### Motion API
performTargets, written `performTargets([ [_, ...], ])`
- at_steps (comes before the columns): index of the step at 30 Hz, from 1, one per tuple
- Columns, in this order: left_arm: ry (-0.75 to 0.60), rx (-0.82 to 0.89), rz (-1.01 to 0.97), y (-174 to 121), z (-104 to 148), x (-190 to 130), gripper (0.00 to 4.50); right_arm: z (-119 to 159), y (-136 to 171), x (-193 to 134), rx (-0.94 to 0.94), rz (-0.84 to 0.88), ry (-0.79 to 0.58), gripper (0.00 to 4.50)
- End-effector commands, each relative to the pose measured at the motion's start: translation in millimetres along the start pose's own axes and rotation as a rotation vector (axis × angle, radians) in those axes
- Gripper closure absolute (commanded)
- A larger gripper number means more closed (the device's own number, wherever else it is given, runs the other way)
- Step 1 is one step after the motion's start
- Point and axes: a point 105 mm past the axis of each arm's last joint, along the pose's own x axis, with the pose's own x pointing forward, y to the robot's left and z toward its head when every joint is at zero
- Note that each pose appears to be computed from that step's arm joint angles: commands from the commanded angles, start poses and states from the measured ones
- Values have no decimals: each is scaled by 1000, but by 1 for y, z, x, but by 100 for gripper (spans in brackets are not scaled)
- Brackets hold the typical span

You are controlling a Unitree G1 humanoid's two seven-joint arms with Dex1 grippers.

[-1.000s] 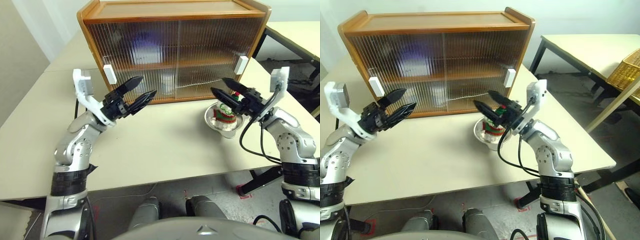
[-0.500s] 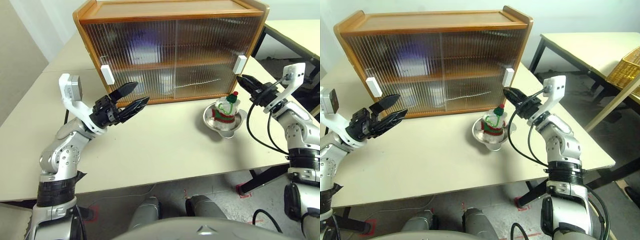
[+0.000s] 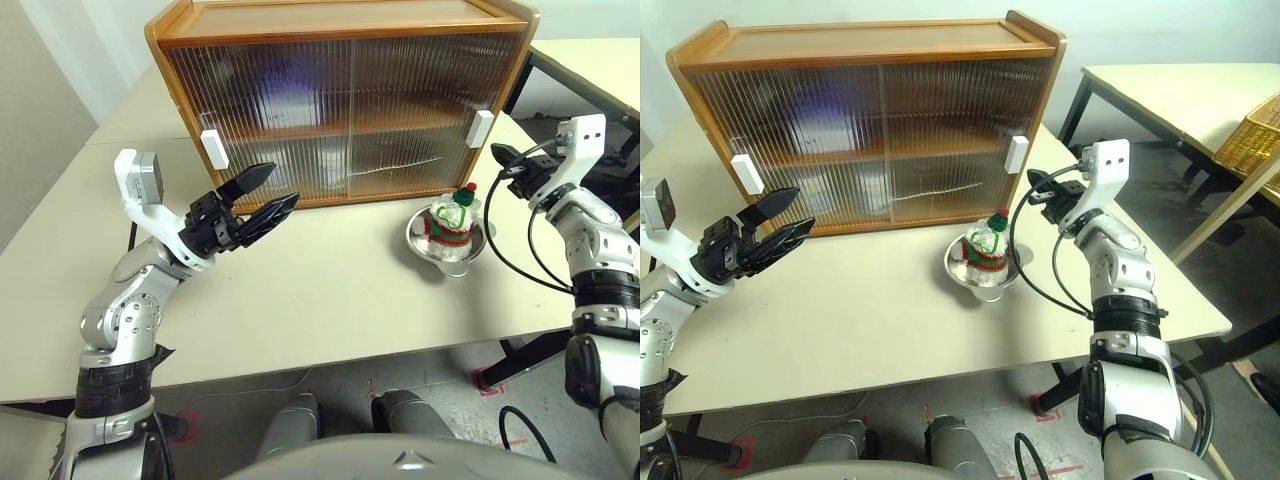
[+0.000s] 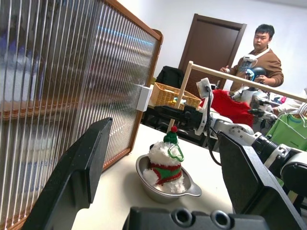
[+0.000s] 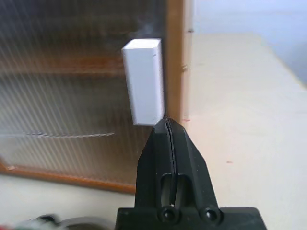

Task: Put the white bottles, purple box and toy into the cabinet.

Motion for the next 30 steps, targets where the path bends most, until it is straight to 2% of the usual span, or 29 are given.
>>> performTargets([
  [1,-9,15,3,-1,2,0,0,0,2,8,-44,-17,5,448],
  [19,-16,35,1,-2,1,2,0,14,12,29,-41,-59,34,448],
  [30,-19,37,1,-2,-2,4,0,28,53,43,57,24,53,448],
])
